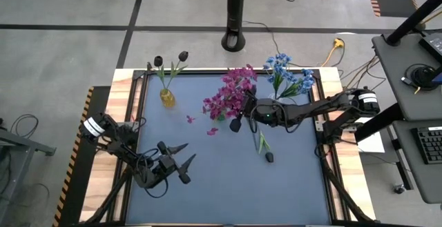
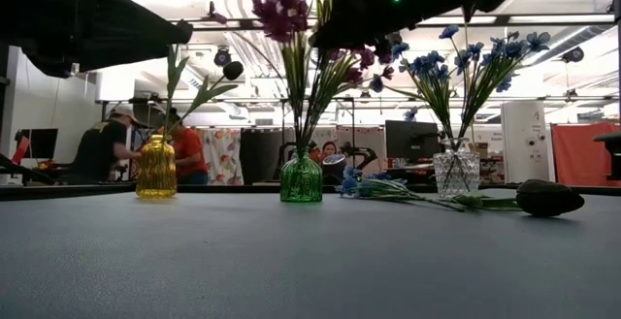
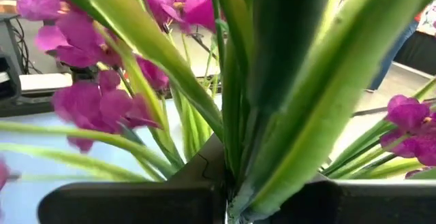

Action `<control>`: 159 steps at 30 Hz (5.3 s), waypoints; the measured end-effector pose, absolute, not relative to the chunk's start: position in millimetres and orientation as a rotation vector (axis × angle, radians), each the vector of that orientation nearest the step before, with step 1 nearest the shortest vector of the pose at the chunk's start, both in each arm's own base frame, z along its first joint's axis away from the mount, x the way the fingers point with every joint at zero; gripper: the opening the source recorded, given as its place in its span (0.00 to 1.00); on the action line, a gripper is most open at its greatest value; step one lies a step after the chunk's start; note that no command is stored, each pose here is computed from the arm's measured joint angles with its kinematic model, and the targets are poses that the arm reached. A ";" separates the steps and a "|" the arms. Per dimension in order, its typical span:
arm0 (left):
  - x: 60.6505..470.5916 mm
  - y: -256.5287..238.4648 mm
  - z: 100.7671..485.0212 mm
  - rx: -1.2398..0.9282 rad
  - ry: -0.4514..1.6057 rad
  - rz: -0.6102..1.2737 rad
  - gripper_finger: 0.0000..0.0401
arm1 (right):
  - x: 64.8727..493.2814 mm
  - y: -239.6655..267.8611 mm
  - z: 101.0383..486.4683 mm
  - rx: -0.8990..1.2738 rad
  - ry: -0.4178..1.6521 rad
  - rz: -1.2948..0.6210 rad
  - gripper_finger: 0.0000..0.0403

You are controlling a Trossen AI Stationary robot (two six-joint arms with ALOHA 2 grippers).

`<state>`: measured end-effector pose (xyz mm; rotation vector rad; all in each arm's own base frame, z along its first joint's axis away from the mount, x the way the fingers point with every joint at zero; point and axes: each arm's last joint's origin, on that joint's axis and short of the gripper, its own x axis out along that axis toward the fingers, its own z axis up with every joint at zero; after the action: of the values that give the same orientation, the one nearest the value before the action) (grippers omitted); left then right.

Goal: Sort flowers into vase by color
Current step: Put the purple flowers into the green vase

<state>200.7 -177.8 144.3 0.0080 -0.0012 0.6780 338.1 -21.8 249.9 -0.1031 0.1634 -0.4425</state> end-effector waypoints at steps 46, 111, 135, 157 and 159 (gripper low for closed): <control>201.2 -177.6 144.5 0.006 -0.002 0.679 0.57 | 355.9 -36.6 257.9 0.127 0.178 -0.500 0.06; 212.6 -154.3 181.6 0.250 0.058 0.695 0.57 | 355.3 -65.5 302.4 0.085 0.355 -0.384 0.06; 213.5 -152.6 181.9 0.260 0.063 0.704 0.57 | 371.1 -72.8 277.4 0.049 0.395 -0.397 0.06; 213.8 -150.9 181.5 0.253 0.061 0.710 0.57 | 381.0 -74.5 249.1 -0.011 0.499 -0.378 0.05; 213.7 -150.7 181.2 0.251 0.061 0.710 0.57 | 381.6 -74.6 246.7 -0.008 0.508 -0.378 0.05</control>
<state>213.7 -150.7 181.2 0.2511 0.0609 0.7095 381.6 -74.6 246.7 -0.0080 0.5081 -0.3784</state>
